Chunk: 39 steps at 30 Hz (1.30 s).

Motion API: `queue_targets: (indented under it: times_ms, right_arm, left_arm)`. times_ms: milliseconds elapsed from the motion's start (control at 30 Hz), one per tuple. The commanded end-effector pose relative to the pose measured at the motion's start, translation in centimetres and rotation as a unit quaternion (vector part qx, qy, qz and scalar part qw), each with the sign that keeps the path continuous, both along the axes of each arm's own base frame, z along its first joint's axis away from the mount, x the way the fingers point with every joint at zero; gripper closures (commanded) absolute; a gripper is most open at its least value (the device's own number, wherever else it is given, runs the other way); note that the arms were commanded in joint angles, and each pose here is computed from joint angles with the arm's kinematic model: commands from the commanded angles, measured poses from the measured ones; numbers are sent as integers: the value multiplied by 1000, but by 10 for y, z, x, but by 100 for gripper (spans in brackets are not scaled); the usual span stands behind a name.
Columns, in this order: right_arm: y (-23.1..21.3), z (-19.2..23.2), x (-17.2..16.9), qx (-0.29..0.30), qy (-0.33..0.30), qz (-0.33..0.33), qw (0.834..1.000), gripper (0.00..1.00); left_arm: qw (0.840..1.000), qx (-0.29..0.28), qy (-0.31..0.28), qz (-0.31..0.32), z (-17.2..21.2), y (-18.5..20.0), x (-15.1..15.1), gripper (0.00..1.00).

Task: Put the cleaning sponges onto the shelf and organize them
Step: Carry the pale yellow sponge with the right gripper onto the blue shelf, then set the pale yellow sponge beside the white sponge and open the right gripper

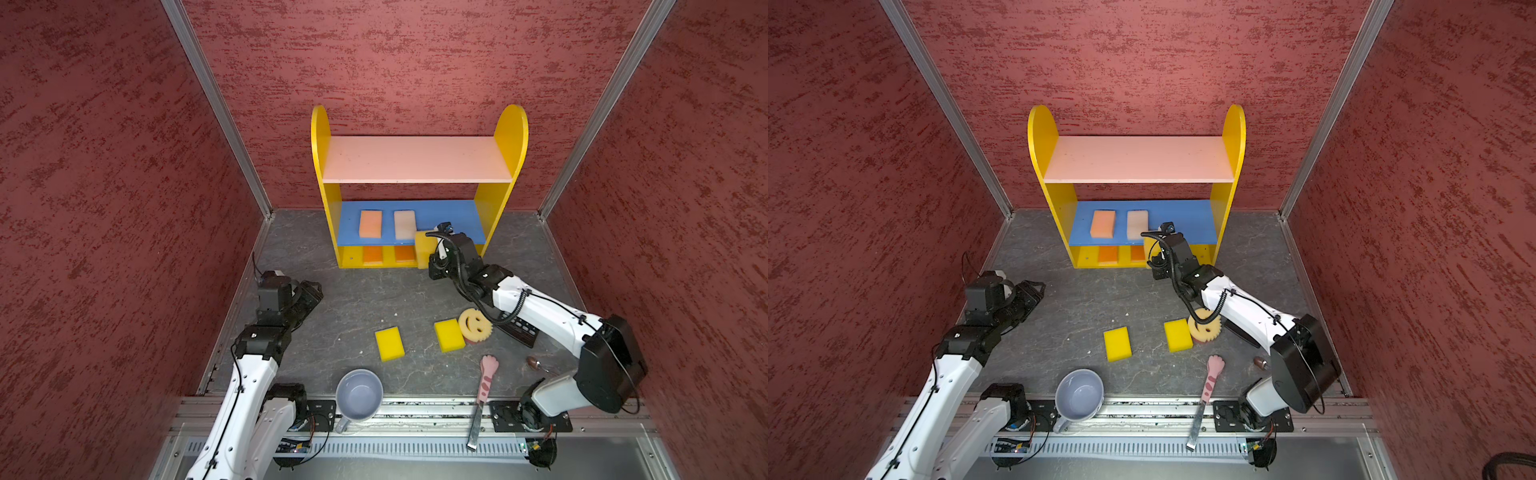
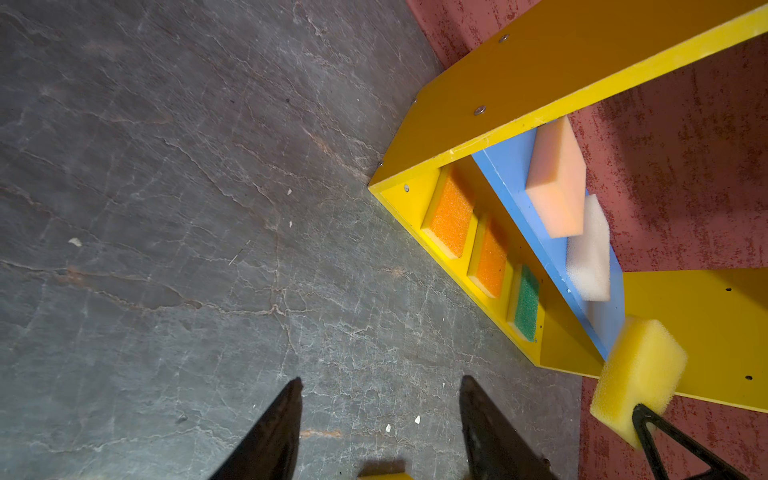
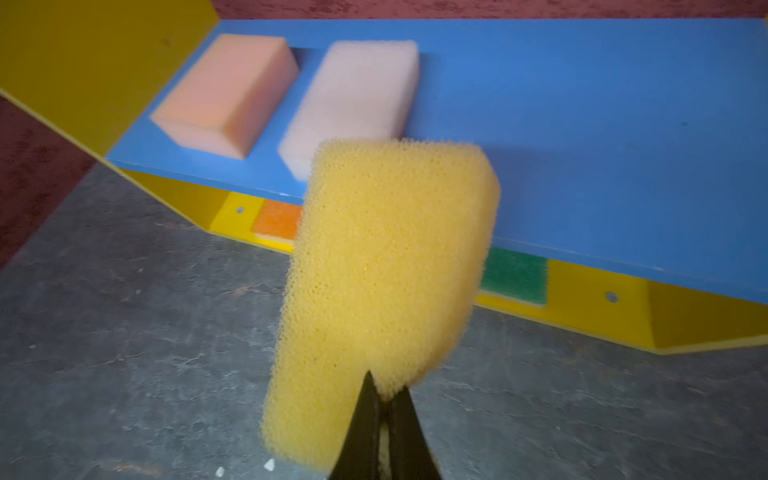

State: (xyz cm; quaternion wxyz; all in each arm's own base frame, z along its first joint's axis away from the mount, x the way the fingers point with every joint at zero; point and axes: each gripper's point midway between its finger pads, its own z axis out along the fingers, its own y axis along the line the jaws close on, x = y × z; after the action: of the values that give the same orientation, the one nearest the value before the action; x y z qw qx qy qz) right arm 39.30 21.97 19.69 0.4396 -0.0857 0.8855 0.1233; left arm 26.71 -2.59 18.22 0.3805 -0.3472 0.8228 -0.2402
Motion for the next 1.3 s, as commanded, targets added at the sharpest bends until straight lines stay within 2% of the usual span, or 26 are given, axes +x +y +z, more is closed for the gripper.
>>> queue_targets:
  times_ms: [0, 267, 533, 700, 900, 1267]
  right_arm:
    - [-26, 5, 21, -37, -4, -28, 999, 100]
    - [-43, 20, 74, -24, -15, -43, 999, 100]
    - [-48, -6, 112, -23, 29, -27, 999, 100]
    - [-45, -15, 112, -20, 54, -12, 998, 100]
    - [-41, -14, 109, 1, 56, 4, 998, 97]
    - [-49, -15, 103, -4, 64, -5, 998, 94]
  left_arm:
    - [1000, 14, -15, 7, 13, 6, -2, 39]
    - [1000, 18, -11, 14, 9, 9, -7, 39]
    - [1000, 12, -9, 18, 9, 9, -1, 39]
    - [1000, 0, -8, 13, 8, 5, 6, 39]
    - [1000, -6, -5, 9, 6, 3, 8, 39]
    - [1000, -6, -5, 15, 8, 4, 5, 39]
